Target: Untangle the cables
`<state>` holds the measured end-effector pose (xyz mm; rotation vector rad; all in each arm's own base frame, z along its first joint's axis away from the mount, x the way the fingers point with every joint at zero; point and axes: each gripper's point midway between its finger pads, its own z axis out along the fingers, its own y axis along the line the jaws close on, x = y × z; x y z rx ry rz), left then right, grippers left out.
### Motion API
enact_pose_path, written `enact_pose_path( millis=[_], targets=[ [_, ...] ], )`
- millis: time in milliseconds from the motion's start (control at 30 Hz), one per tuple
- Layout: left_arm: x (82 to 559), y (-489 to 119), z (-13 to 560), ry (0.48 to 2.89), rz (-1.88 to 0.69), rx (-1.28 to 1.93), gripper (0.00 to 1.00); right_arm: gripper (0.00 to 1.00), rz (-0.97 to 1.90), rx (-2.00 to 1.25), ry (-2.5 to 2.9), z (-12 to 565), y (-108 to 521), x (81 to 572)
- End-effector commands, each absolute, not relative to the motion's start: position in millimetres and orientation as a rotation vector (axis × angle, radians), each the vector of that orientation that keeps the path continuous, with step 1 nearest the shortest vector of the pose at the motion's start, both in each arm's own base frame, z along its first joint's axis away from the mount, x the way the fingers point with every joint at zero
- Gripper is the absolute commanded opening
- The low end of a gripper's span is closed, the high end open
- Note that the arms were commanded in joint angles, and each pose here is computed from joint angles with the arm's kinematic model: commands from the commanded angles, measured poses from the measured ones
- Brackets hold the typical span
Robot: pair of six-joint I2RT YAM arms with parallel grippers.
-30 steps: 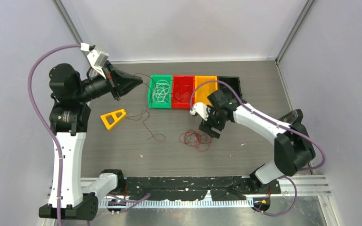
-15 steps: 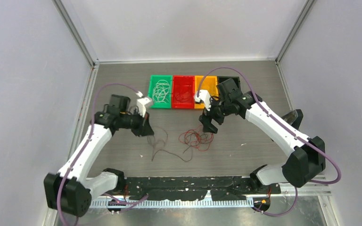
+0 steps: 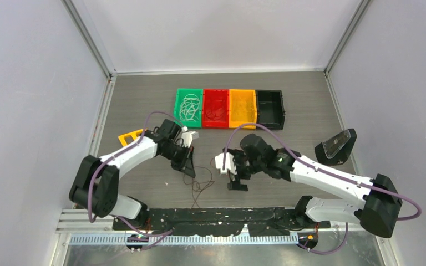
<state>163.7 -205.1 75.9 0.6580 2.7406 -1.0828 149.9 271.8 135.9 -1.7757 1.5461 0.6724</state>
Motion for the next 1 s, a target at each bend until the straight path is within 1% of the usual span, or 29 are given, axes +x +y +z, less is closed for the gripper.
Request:
enact_pose_path(
  millis=[0,67,200,467,633,700,767,900,967],
  targets=[
    [178,-220,70,2.822,-1.150,0.493,0.00,0.96,0.593,-1.747,1.253,152,315,152],
    [182,-227,68,2.851,-1.194,0.483,0.00,0.96,0.576,-1.783,1.106,149,329,141],
    [189,-230,59,2.914,-1.192,0.510,0.00,0.95,0.524,-1.889,0.742,150,352,126],
    [195,-241,56,2.943,-1.236,0.523,0.00,0.96,0.522,-2.112,0.402,117,383,111],
    [197,-248,57,2.935,-1.235,0.563,0.00,0.95,0.568,-2.226,0.333,102,383,103],
    [197,-250,57,2.934,-1.236,0.572,0.00,0.95,0.567,-2.236,0.325,106,391,105],
    [196,-253,58,2.933,-1.246,0.585,0.00,0.95,0.566,-2.285,0.353,93,393,107],
    [193,-245,49,2.966,-1.185,0.628,0.00,0.99,0.534,-2.390,0.368,74,397,117],
    [190,-246,48,2.973,-1.203,0.608,0.00,0.96,0.524,-2.449,0.389,66,390,119]
  ],
)
